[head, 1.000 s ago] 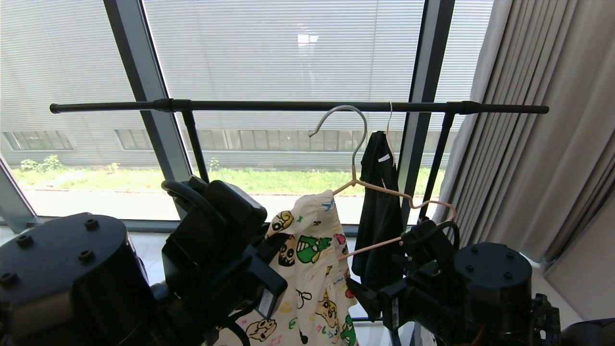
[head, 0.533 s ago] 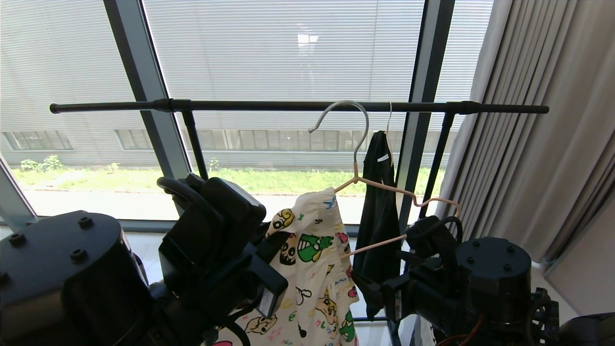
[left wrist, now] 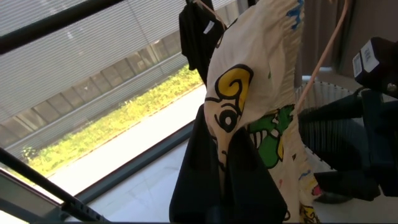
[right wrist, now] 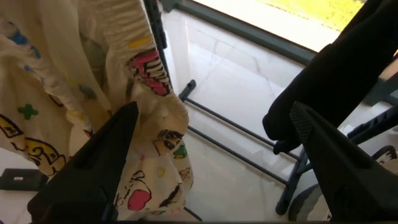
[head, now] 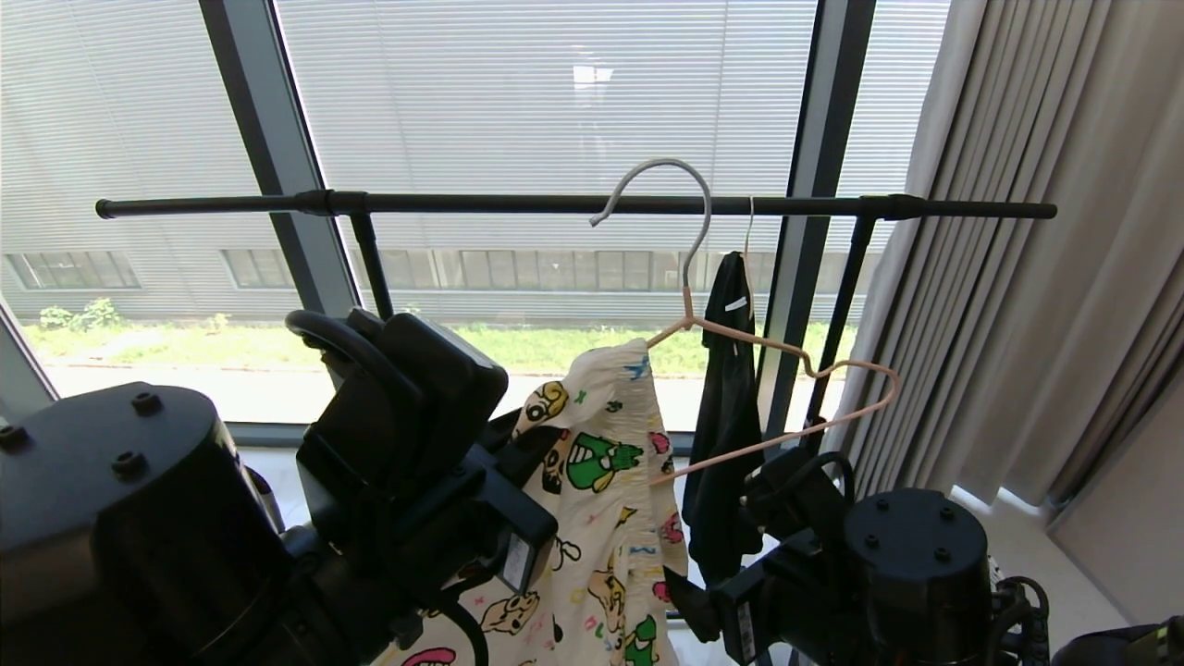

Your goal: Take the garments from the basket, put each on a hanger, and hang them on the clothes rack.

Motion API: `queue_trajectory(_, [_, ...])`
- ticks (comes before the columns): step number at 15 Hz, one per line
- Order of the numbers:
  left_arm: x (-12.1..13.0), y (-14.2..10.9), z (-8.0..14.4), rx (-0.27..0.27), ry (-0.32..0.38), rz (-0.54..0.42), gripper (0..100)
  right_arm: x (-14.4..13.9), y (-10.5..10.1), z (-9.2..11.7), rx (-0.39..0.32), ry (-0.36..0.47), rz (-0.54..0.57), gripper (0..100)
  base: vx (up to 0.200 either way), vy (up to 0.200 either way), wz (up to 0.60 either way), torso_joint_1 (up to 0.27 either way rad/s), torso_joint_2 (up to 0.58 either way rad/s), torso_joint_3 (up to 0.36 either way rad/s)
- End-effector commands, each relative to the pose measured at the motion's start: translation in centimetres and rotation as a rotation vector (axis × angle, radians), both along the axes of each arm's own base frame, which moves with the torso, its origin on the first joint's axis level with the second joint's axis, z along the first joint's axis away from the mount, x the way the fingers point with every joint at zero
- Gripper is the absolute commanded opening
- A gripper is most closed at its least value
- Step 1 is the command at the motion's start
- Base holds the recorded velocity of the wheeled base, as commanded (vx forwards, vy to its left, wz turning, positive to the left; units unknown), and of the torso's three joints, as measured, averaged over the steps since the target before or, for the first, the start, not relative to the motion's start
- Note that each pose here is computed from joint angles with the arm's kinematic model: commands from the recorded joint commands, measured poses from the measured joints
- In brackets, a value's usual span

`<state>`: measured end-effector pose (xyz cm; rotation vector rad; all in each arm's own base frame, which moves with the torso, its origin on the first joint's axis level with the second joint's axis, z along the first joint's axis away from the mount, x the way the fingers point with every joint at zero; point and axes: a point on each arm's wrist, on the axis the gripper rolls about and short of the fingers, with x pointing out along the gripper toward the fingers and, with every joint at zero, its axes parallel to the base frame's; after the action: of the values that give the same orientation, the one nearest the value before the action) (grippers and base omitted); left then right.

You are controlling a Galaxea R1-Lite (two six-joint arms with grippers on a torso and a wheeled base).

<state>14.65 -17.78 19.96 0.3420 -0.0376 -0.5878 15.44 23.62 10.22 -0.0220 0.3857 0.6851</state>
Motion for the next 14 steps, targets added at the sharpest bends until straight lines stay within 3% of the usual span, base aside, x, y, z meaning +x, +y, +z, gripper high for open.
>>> queue_trajectory(1, [0.0, 0.0, 0.2, -0.005, -0.005, 0.001, 0, 0.2, 0.1, -0.6, -0.019, 0.010, -0.004, 100, 0.000, 0.000, 0.00, 0.000, 0.00, 0.000])
queue_trajectory(4, [0.0, 0.0, 0.3, -0.009, -0.006, 0.001, 0, 0.8, -0.3, -1.2, -0.055, 0.003, -0.057, 100, 0.000, 0.000, 0.00, 0.000, 0.00, 0.000])
queue_trajectory(5, [0.0, 0.0, 0.1, -0.006, -0.002, 0.006, 0, 1.5, -0.9, -1.6, -0.102, -0.019, -0.132, 100, 0.000, 0.000, 0.00, 0.000, 0.00, 0.000])
queue_trajectory(8, [0.7, 0.7, -0.3, 0.006, 0.007, 0.050, 0, 4.1, -3.4, -1.1, -0.137, -0.059, -0.260, 100, 0.000, 0.000, 0.00, 0.000, 0.00, 0.000])
queue_trajectory(11, [1.4, 1.3, -1.0, 0.029, 0.025, 0.099, 0, 6.9, -6.2, -0.1, -0.140, -0.141, -0.380, 100, 0.000, 0.000, 0.00, 0.000, 0.00, 0.000])
queue_trajectory(14, [1.4, 1.5, -1.4, 0.044, 0.034, 0.108, 0, 7.8, -7.4, 0.5, -0.135, -0.176, -0.424, 100, 0.000, 0.000, 0.00, 0.000, 0.00, 0.000])
